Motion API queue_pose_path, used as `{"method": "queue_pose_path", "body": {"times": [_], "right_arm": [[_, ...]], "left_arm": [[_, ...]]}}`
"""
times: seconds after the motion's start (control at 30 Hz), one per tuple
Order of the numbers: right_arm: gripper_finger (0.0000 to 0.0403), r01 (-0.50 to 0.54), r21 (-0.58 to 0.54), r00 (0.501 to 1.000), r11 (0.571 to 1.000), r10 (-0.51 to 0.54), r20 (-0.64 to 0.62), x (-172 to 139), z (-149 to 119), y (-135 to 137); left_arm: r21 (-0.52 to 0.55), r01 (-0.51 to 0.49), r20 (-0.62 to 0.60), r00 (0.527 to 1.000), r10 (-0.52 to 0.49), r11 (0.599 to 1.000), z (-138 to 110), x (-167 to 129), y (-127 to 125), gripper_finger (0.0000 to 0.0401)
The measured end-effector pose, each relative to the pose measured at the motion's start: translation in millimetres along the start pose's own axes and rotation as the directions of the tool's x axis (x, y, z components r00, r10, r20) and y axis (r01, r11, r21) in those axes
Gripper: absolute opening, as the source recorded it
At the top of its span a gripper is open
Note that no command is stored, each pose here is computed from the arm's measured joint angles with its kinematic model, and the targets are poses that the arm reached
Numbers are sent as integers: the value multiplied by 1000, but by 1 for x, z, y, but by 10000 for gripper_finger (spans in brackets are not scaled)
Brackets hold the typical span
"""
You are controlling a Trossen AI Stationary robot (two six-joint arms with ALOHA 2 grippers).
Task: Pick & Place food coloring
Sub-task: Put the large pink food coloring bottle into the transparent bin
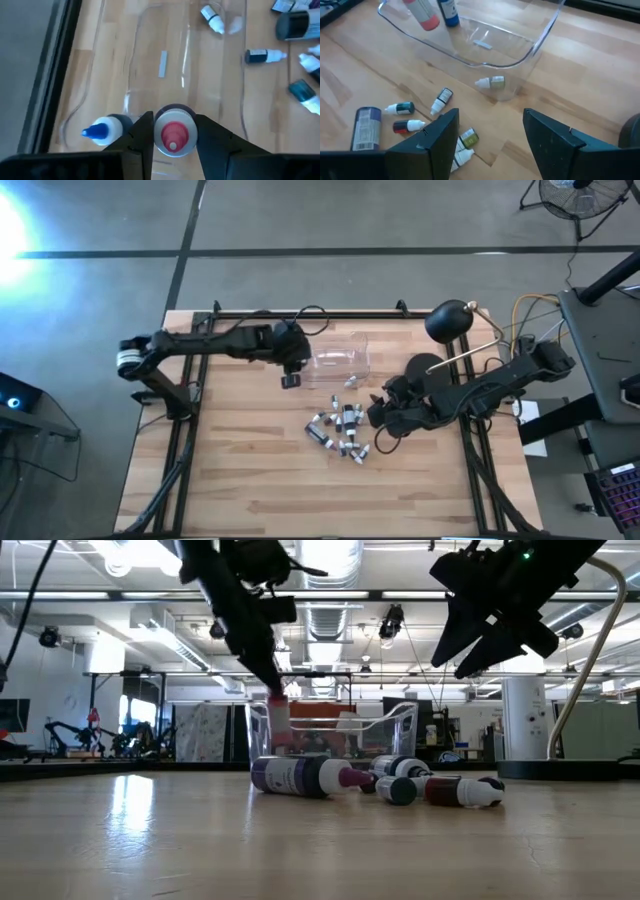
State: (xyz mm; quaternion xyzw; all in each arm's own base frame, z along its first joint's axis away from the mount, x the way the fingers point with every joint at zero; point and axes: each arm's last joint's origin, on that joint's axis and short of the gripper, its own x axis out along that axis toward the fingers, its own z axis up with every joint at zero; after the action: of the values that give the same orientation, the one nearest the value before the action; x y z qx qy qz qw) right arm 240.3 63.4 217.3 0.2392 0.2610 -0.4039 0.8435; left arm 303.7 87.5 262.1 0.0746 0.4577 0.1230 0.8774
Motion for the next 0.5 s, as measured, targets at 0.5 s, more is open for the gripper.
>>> {"method": "queue_pose_path", "body": {"times": [0.5], "right_arm": [[215, -2, -3, 1000, 1000, 2, -22, 1, -2, 0]], "left_arm": [[-79, 67, 27, 998, -65, 995, -26, 20, -12, 111]]}}
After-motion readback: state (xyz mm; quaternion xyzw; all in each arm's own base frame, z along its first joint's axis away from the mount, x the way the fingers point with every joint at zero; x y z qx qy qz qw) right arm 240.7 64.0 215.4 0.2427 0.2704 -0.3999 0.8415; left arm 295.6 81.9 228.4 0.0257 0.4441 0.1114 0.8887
